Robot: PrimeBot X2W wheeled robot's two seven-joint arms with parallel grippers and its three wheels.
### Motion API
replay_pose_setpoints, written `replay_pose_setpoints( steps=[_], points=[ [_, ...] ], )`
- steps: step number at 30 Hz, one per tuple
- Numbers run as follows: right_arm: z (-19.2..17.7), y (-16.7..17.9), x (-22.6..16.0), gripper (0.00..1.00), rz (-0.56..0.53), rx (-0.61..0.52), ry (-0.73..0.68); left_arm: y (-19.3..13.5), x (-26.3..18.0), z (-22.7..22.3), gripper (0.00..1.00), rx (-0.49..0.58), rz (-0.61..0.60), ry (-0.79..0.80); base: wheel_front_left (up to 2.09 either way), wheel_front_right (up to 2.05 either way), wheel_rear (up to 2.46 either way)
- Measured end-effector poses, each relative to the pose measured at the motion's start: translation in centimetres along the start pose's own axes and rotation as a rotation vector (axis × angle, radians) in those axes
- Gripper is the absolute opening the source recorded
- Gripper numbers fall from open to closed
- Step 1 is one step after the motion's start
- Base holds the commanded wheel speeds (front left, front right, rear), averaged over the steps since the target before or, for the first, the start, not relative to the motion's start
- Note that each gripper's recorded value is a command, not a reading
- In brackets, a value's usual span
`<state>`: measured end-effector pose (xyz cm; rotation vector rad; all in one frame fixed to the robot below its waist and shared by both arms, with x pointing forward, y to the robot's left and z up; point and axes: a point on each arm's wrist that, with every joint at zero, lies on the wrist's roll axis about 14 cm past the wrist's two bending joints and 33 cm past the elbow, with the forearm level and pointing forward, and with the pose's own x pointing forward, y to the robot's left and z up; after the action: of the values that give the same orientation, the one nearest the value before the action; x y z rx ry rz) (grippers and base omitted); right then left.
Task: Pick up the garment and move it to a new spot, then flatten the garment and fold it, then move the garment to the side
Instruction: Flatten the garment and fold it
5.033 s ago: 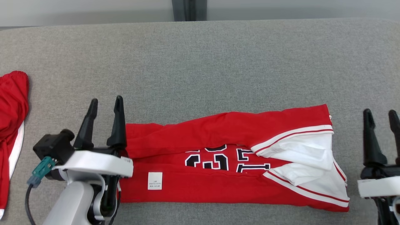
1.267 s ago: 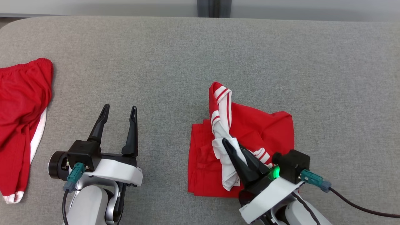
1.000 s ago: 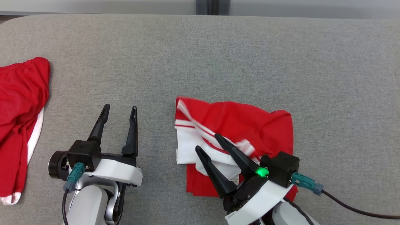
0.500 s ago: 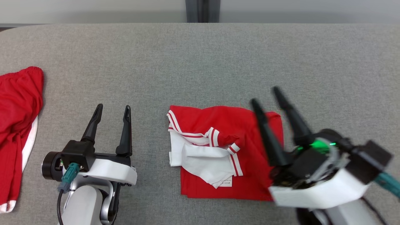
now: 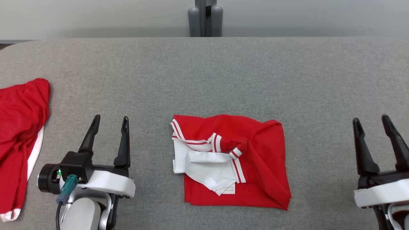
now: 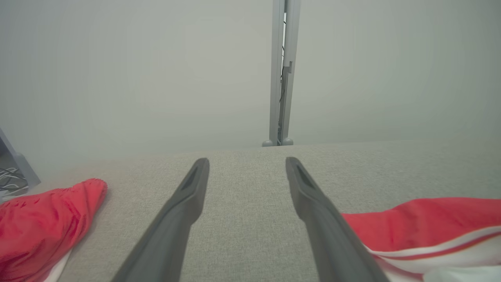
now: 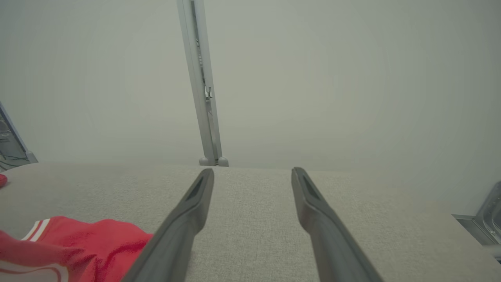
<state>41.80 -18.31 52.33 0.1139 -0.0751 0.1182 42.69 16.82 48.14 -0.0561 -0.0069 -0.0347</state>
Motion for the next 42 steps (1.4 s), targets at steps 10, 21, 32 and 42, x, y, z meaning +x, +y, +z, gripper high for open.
replay_pose_setpoints(
  steps=[10, 21, 32, 42],
  points=[
    [-2.9, -2.8, -3.3, 1.00, -0.102, -0.021, 0.119, 0.3, -1.2, 0.2, 1.00, 0.003, 0.010, 0.001, 0.00, 0.00, 0.00],
    [-2.9, -2.1, -2.9, 1.00, -0.087, 0.003, 0.120, 0.2, -1.2, 0.0, 1.00, 0.003, 0.005, 0.009, 0.00, 0.00, 0.00],
    [-6.0, 6.5, 2.5, 0.00, 0.220, 0.056, 0.196, 0.3, -0.8, -0.3, 1.00, -0.005, 0.014, 0.014, 0.00, 0.00, 0.00],
    [-10.8, 14.8, 4.2, 0.00, 0.484, 0.097, 0.328, 3.0, -1.9, -1.1, 1.00, -0.014, 0.109, 0.044, 0.00, 0.00, 0.00]
  ],
)
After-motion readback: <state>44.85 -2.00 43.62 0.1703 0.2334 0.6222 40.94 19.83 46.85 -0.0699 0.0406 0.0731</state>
